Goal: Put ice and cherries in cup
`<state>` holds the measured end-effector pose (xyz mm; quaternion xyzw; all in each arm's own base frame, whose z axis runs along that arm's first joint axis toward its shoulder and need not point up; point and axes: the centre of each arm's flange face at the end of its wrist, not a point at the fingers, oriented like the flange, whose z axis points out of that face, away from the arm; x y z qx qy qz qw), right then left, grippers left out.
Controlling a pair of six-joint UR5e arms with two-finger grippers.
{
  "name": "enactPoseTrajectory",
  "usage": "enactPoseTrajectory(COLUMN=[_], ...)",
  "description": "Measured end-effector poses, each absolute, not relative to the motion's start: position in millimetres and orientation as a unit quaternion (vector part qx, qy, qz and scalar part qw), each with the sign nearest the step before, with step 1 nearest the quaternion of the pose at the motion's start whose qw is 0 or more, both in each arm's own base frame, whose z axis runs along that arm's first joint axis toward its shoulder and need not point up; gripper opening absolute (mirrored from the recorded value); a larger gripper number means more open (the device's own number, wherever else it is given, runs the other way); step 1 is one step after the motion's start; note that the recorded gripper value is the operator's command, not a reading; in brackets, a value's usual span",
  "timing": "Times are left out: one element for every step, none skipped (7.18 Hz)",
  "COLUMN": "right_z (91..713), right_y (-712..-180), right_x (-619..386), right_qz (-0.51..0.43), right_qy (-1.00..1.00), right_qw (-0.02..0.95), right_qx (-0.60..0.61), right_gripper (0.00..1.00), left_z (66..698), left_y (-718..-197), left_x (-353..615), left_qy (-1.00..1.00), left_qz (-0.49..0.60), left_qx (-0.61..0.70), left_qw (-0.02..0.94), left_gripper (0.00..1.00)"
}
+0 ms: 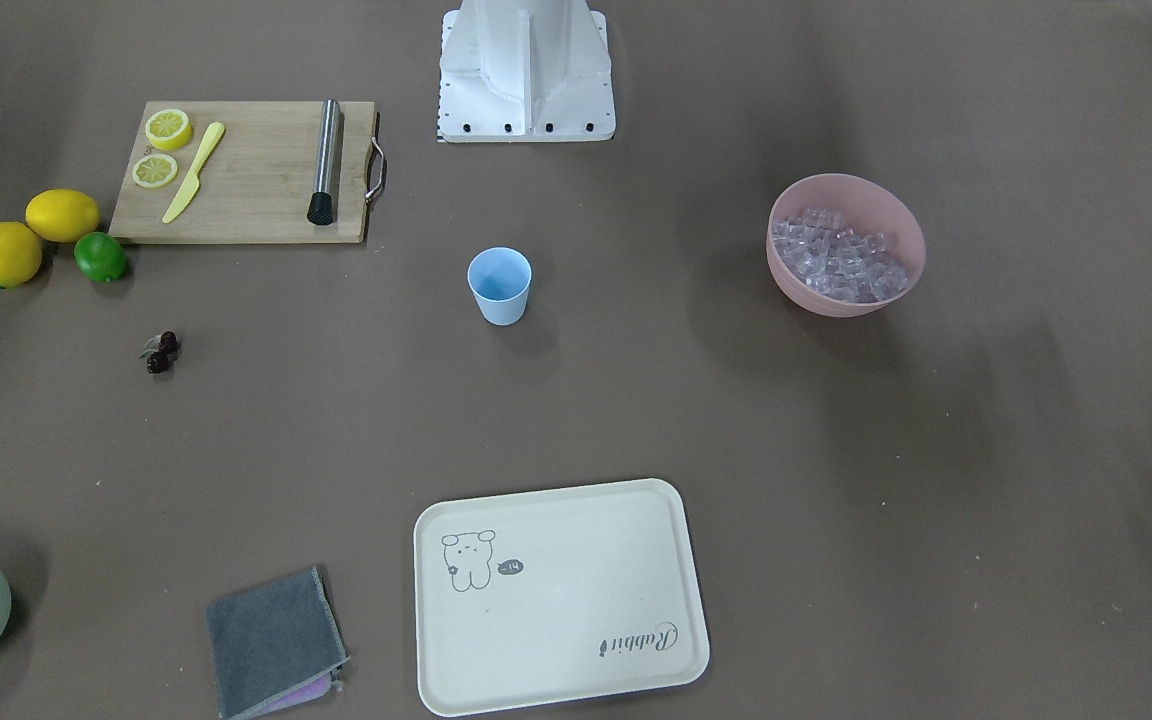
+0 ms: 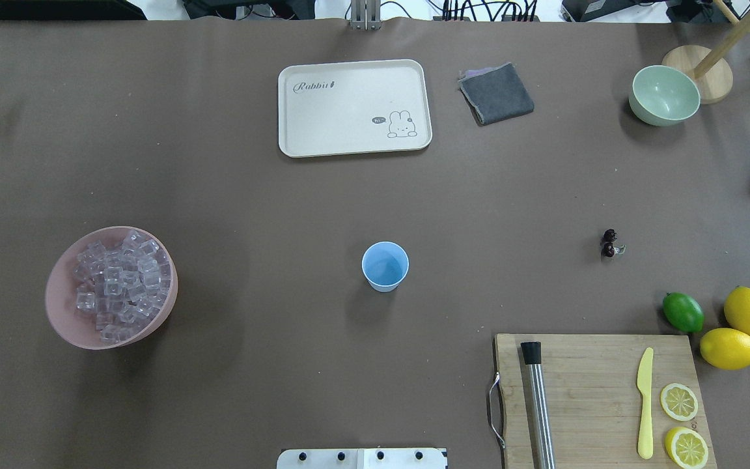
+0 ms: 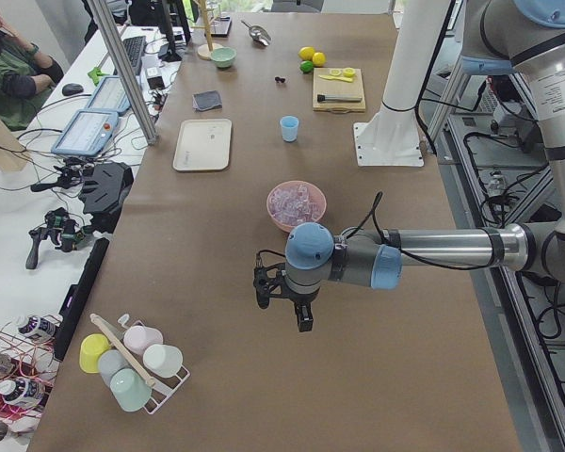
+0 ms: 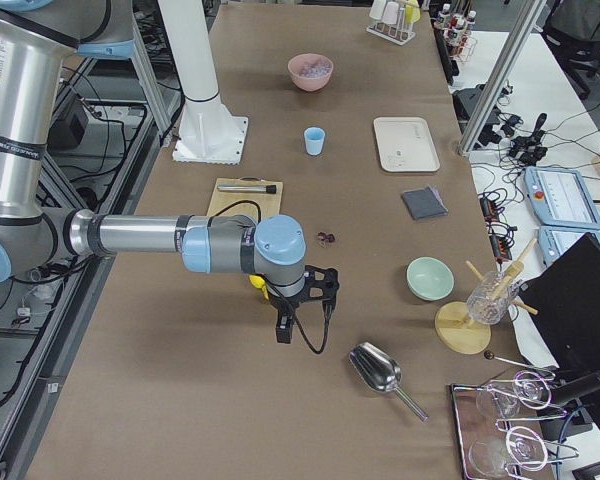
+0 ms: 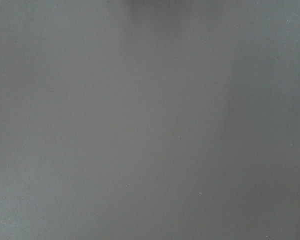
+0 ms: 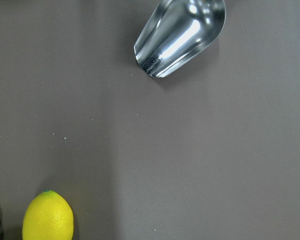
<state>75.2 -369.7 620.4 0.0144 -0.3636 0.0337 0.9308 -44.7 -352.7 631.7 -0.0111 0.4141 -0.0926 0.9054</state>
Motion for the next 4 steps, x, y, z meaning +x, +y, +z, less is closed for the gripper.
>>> enactPoseTrajectory(right_z=[616, 607, 594, 580], right_y=[-372, -376, -378, -383], right_x=[75, 75, 76, 78], right_qz=[0.032, 0.029, 0.025, 0.023], right_qy=[-0.363, -0.363, -0.363, -0.362], right_qw=[0.931, 0.931, 0.931, 0.930], right_qx=[0.019, 0.028, 0.041, 0.056], right_gripper=[1.00, 1.00, 1.00, 1.00], left_z=[631, 631, 630, 630], left_y=[-353, -353, -353, -353], left_x=[-45, -45, -45, -45], left_qy=[0.415, 0.415, 0.415, 0.415], left_qz=[-0.091, -0.089, -0.088, -0.087], left_qx=[-0.007, -0.003, 0.000, 0.001], left_qw=[0.905, 0.905, 0.906, 0.906], left_gripper=[0.98, 0.99, 0.99, 0.99])
